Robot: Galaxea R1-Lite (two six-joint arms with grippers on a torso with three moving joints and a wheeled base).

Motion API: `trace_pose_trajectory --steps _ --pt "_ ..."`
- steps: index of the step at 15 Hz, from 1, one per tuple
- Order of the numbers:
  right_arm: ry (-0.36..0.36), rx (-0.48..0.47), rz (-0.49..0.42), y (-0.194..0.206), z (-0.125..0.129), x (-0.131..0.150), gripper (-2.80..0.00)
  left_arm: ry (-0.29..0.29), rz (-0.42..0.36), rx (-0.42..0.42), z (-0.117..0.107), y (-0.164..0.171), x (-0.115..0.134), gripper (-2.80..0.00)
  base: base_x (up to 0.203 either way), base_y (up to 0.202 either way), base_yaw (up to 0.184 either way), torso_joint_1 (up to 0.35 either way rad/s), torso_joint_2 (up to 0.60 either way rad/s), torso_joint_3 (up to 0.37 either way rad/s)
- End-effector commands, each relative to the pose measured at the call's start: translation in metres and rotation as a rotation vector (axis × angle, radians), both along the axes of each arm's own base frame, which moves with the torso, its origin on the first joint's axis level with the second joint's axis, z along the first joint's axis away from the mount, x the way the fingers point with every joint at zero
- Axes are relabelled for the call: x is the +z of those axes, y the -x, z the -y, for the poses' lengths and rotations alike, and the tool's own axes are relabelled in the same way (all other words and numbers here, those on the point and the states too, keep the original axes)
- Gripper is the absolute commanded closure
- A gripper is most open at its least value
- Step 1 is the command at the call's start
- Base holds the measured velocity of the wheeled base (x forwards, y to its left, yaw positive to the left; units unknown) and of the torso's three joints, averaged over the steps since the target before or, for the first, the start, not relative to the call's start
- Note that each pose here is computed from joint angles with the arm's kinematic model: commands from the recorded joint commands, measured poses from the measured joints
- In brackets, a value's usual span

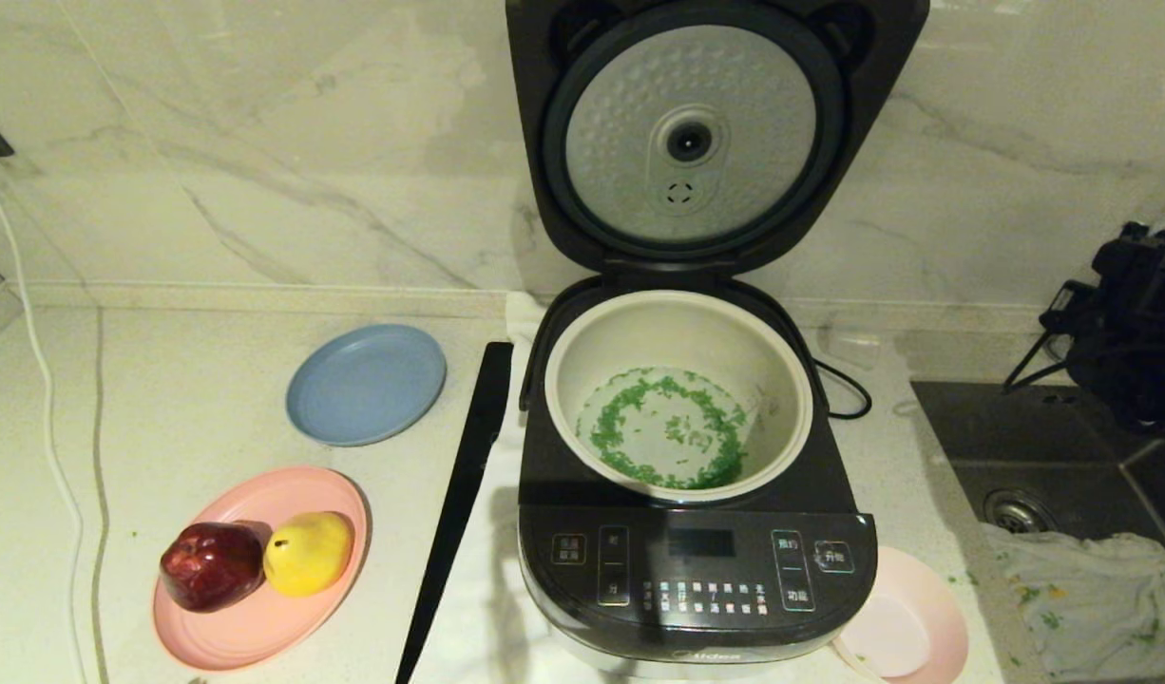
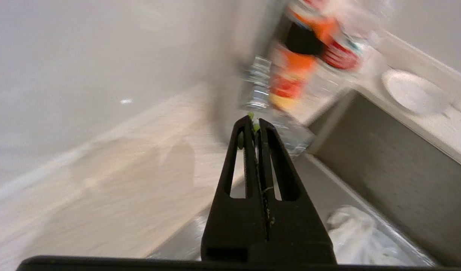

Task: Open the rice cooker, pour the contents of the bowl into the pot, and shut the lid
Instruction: Turn off the tap, then close the rice cooker

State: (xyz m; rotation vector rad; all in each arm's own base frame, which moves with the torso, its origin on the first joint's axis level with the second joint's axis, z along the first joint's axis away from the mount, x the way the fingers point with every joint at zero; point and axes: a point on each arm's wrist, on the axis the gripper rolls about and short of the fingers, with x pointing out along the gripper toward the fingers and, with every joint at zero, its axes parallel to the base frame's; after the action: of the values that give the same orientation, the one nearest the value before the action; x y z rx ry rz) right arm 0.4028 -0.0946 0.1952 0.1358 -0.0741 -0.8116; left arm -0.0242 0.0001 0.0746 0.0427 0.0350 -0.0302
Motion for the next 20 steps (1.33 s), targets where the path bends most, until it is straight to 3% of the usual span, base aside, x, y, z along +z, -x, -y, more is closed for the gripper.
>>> trace_pose_trajectory --steps 1,4,6,10,12,15,20 --pt "0.012 0.092 0.087 0.036 -0.036 0.063 0.0 -0.002 0.0 0.0 0.0 0.0 0.0 0.0 0.0 0.0 0.0 0.0 0.0 0.0" --pt "-0.003 0.265 0.067 0.056 -0.078 0.109 0.0 0.0 0.0 0.0 0.0 0.0 0.0 0.0 0.0 0.0 0.0 0.0 0.0 0.0" --pt "-0.066 0.391 0.054 0.065 -0.092 0.133 0.0 0.0 0.002 -0.001 0.0 0.0 0.0 0.0 0.0 0.0 0.0 0.0 0.0 0.0" --pt "-0.316 0.816 0.055 0.09 -0.104 0.18 0.0 0.0 0.0 0.0 0.0 0.0 0.0 0.0 0.0 0.0 0.0 0.0 0.0 0.0" --pt "-0.418 1.016 0.044 0.094 -0.102 0.187 0.0 0.0 0.0 0.0 0.0 0.0 0.0 0.0 0.0 0.0 0.0 0.0 0.0 0.0" --pt "-0.557 1.201 0.049 0.089 -0.095 0.19 0.0 0.0 0.0 0.0 0.0 0.0 0.0 0.0 0.0 0.0 0.0 0.0 0.0 0.0" --pt "-0.506 1.313 0.132 0.066 -0.095 0.189 0.0 0.0 0.0 -0.001 0.0 0.0 0.0 0.0 0.0 0.0 0.0 0.0 0.0 0.0"
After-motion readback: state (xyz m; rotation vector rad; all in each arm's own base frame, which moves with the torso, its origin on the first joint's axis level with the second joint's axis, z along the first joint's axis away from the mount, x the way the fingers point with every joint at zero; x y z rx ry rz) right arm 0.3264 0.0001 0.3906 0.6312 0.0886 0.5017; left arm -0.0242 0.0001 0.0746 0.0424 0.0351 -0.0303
